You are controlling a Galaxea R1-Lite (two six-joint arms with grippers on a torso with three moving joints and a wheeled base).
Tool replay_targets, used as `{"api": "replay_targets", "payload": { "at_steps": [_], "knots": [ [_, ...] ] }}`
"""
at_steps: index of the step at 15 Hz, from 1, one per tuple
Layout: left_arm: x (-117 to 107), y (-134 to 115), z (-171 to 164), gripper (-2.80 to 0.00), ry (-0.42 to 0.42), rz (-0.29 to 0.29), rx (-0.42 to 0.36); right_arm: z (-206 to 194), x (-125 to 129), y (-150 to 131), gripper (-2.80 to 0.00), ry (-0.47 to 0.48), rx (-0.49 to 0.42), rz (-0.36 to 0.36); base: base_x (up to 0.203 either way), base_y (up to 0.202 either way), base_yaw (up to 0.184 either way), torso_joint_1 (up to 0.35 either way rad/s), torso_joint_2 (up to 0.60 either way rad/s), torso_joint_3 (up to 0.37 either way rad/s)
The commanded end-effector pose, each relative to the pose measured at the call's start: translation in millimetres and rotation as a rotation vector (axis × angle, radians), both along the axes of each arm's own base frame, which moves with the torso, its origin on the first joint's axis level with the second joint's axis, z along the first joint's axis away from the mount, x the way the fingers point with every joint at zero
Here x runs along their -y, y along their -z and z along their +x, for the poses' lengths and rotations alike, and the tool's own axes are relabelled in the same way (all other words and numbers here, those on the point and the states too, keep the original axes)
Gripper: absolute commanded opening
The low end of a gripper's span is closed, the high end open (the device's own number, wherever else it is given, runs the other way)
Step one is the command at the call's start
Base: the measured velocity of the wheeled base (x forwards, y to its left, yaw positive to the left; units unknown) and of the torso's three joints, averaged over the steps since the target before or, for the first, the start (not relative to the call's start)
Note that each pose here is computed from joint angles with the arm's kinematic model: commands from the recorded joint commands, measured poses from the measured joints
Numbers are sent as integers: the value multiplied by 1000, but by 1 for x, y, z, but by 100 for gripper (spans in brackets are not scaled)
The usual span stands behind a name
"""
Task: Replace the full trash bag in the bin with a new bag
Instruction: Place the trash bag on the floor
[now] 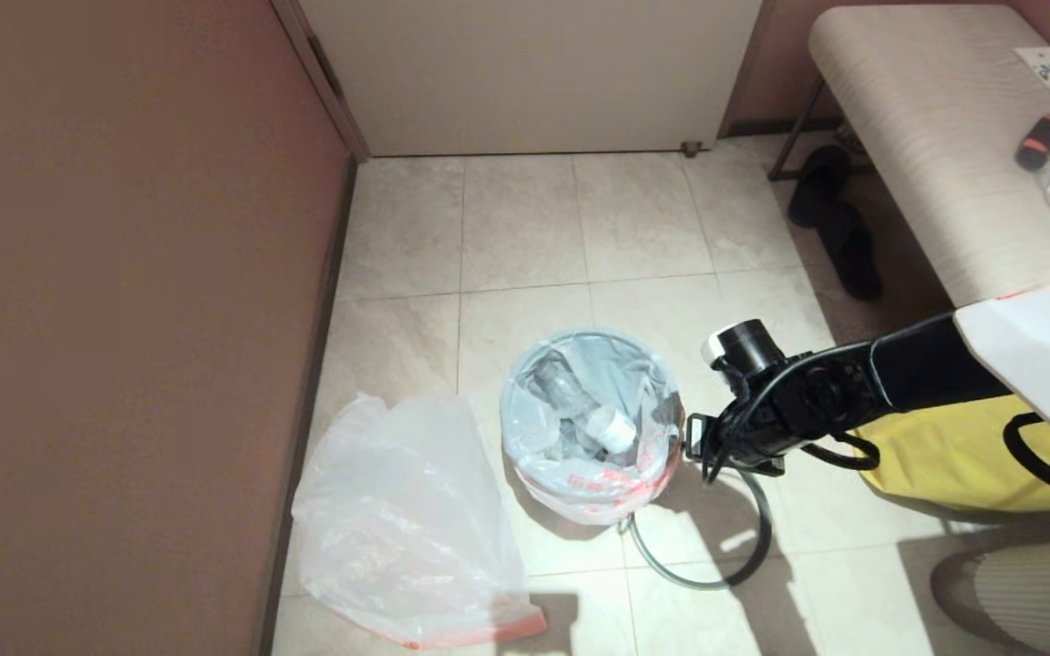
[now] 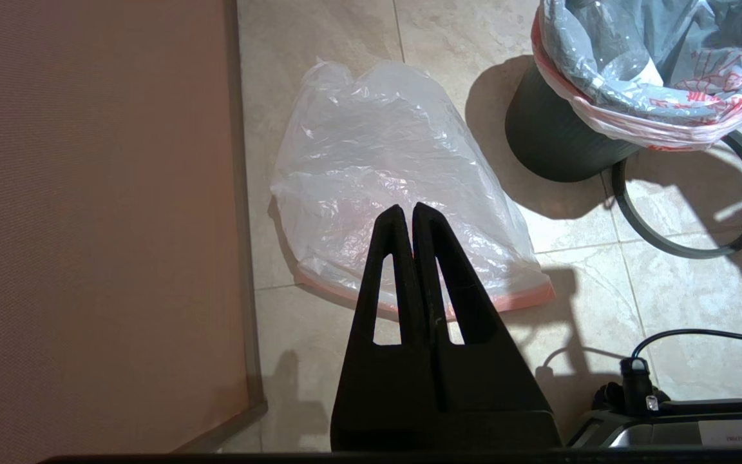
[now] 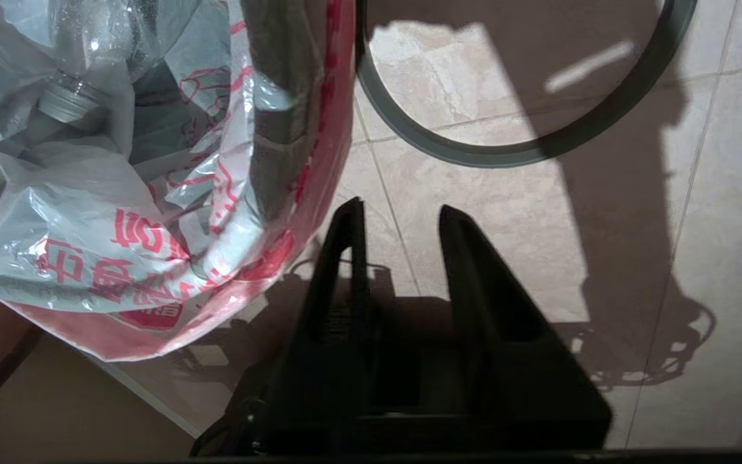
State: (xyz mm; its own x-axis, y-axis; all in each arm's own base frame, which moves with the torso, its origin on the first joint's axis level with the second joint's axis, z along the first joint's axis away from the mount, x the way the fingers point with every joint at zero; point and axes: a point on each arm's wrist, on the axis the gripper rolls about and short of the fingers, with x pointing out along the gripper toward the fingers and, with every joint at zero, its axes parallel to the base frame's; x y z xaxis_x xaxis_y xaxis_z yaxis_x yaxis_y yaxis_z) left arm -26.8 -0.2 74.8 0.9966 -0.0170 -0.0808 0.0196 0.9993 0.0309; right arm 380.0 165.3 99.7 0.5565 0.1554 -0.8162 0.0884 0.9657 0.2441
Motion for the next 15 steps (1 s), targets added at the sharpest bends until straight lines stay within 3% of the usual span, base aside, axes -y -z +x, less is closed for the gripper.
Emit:
{"api": "replay_targets", "payload": {
  "at_steps": [1, 3, 5, 15],
  "knots": [
    [0, 0, 0, -280, 0, 0, -2, 7, -7, 6, 0, 17, -23, 2, 0, 0, 0, 0, 0, 0],
    [0, 0, 0, -280, 0, 0, -2, 7, -6, 7, 0, 84, -50, -31, 0, 0, 0, 0, 0, 0],
    [0, 0, 0, -280, 0, 0, -2, 10, -8, 11, 0, 131, -67, -15, 0, 0, 0, 0, 0, 0],
    [0, 0, 0, -280, 0, 0, -2, 29, -19, 34, 0, 220, -99, 35, 0, 0, 0, 0, 0, 0]
  ]
}}
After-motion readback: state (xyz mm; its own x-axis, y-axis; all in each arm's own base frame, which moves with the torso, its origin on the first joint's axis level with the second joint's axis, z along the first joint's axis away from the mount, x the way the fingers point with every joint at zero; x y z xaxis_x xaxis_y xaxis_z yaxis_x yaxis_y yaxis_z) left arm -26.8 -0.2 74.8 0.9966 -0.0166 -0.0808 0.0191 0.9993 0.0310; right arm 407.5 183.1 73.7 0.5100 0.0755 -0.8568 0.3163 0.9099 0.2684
